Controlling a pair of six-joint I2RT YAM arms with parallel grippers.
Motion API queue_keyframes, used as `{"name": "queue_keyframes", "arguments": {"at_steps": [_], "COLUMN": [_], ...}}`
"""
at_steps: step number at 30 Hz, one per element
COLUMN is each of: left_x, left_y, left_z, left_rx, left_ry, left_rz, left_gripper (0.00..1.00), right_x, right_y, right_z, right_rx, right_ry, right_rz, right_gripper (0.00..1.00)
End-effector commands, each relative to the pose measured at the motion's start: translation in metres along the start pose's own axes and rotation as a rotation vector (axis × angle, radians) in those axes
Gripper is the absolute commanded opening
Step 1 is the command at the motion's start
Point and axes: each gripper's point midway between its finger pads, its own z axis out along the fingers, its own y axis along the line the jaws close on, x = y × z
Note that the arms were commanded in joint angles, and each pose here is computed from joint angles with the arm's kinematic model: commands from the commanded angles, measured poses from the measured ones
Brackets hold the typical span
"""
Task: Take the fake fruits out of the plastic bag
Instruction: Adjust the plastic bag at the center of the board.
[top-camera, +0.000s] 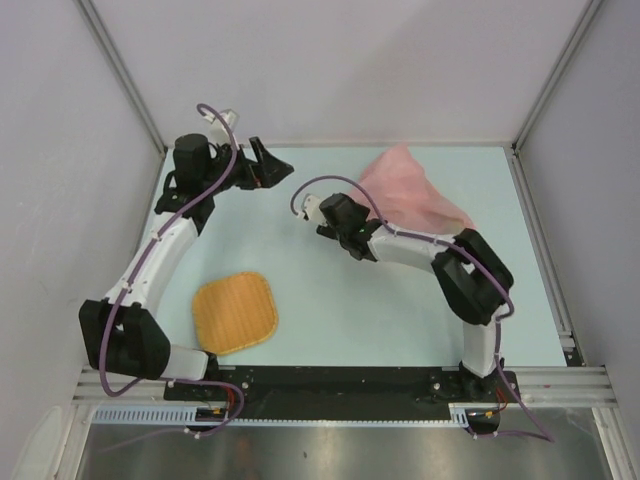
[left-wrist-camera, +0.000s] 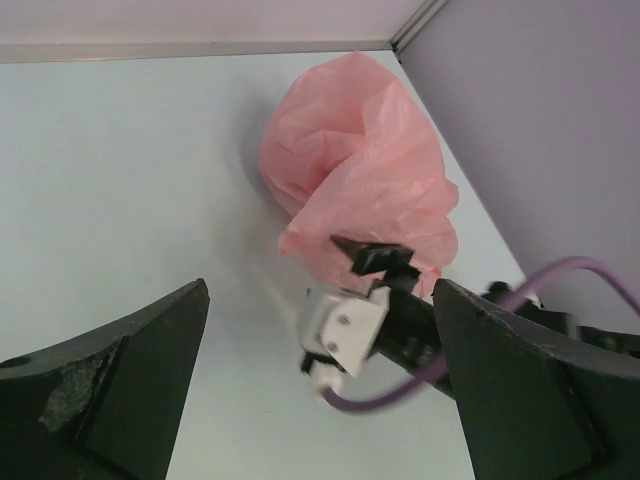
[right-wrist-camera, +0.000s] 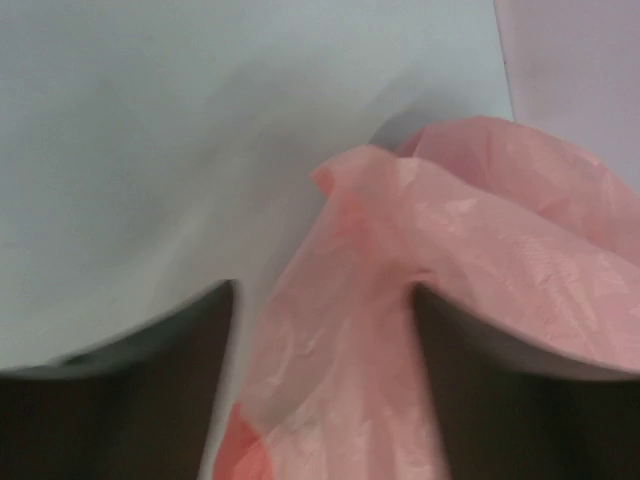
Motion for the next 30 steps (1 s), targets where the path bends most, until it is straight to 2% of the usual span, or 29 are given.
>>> {"name": "queue_keyframes", "arguments": {"at_steps": [1, 2, 3, 5, 6, 7, 9, 11, 12, 13, 16, 20, 22, 27, 30], "left_x": [-0.002, -0.003, -0.003, -0.005, -0.005, -0.006, -0.007, -0.009, -0.006, -0.005, 0.002, 0.013, 0.023, 0.045, 0.05], "left_y": [0.015, 0.016, 0.02, 0.024, 0.026, 0.029, 0.035, 0.039, 0.045, 0.045, 0.045, 0.042, 0.039, 0.033, 0.012], "left_z": [-0.008, -0.009, -0.01, -0.01, -0.011, -0.011, -0.012, -0.01, -0.006, -0.004, 0.009, 0.023, 0.027, 0.02, 0.01], "left_rx": [-0.057, -0.061, -0.078, -0.094, -0.102, -0.115, -0.129, -0.127, -0.132, -0.115, -0.063, -0.033, -0.022, -0.008, 0.065], "left_ry": [-0.033, -0.038, -0.045, -0.057, -0.061, -0.067, -0.075, -0.079, -0.065, -0.055, -0.01, 0.036, 0.07, 0.103, 0.115], "left_rz": [-0.019, -0.022, -0.031, -0.032, -0.035, -0.035, -0.048, -0.053, -0.065, -0.068, -0.085, -0.092, -0.086, -0.067, 0.009], "left_gripper": [1.0, 1.0, 1.0, 1.0, 1.0, 1.0, 1.0, 1.0, 1.0, 0.99, 1.0, 1.0, 1.0, 1.0, 1.0], "right_x": [0.011, 0.019, 0.015, 0.002, -0.001, -0.023, -0.054, -0.091, -0.113, -0.126, -0.134, -0.078, -0.046, -0.001, 0.002], "right_y": [-0.043, -0.055, -0.066, -0.083, -0.065, -0.078, -0.044, -0.045, -0.018, -0.026, -0.004, -0.009, -0.029, -0.041, -0.041], "right_z": [0.036, 0.042, 0.04, 0.027, 0.02, -0.011, -0.053, -0.117, -0.149, -0.185, -0.238, -0.226, -0.209, -0.187, -0.186], "right_rx": [0.214, 0.243, 0.258, 0.227, 0.1, 0.067, -0.134, -0.202, -0.309, -0.306, -0.36, -0.343, -0.309, -0.288, -0.299], "right_ry": [0.012, 0.024, 0.008, -0.034, -0.065, -0.139, -0.27, -0.436, -0.527, -0.609, -0.665, -0.458, -0.382, -0.251, -0.254], "right_rz": [-0.142, -0.145, -0.171, -0.122, -0.075, -0.023, 0.015, 0.038, 0.029, 0.034, 0.018, 0.086, 0.129, 0.174, 0.205], "right_gripper": [0.33, 0.09, 0.0, 0.0, 0.0, 0.0, 0.0, 0.0, 0.0, 0.0, 0.0, 0.0, 0.0, 0.0, 0.0]}}
